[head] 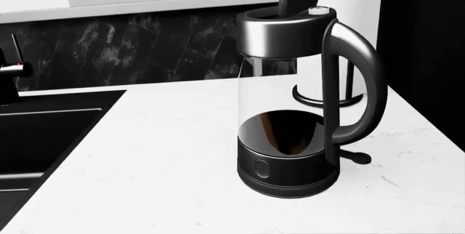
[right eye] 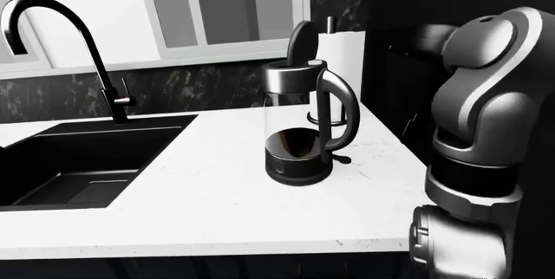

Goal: Close the lid of the electric kettle.

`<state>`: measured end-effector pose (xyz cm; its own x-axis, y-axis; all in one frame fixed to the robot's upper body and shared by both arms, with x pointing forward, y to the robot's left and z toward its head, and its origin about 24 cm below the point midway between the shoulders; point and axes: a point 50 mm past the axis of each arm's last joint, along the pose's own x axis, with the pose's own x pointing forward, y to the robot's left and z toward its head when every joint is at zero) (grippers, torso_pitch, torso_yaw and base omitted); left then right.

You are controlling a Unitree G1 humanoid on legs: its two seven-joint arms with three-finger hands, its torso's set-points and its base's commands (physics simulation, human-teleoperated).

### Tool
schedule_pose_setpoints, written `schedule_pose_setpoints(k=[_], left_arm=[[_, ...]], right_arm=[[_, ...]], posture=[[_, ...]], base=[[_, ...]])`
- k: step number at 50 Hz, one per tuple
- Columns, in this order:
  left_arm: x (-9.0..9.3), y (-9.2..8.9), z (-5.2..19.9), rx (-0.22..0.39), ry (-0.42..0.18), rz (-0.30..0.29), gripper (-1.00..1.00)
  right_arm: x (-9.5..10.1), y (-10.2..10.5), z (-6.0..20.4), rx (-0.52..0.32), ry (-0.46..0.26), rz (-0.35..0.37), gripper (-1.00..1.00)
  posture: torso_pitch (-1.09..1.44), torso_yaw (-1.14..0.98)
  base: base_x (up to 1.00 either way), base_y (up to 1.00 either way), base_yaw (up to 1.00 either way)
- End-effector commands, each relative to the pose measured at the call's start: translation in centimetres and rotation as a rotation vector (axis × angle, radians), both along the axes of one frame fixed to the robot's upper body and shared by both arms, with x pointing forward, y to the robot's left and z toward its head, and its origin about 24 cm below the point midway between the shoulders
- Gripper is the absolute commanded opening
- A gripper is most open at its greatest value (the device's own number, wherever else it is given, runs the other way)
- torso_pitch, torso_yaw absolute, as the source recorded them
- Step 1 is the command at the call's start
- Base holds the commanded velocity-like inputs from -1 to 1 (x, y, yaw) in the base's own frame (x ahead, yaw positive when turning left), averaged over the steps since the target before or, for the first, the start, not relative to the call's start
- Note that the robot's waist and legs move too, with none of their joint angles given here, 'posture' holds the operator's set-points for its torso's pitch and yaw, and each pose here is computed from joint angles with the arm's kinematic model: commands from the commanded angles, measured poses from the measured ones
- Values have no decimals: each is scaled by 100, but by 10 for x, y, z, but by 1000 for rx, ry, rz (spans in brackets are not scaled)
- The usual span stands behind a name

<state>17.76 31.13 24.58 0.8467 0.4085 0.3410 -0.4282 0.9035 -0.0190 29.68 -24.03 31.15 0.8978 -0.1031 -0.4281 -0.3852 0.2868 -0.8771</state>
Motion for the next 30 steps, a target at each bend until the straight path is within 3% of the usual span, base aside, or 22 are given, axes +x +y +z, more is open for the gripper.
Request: schedule_pose_setpoints(k=[1,30], left_arm=[[-2,-3,10,37,-50,-6,100],[-3,-2,11,38,-50,-2,100]], right_arm=[[-2,2,14,-28,-58,1,96],[16,29,31,-120,-21,64,97]], posture=[[-68,0],[-68,0]], base=[[0,0,0],[0,0,0]])
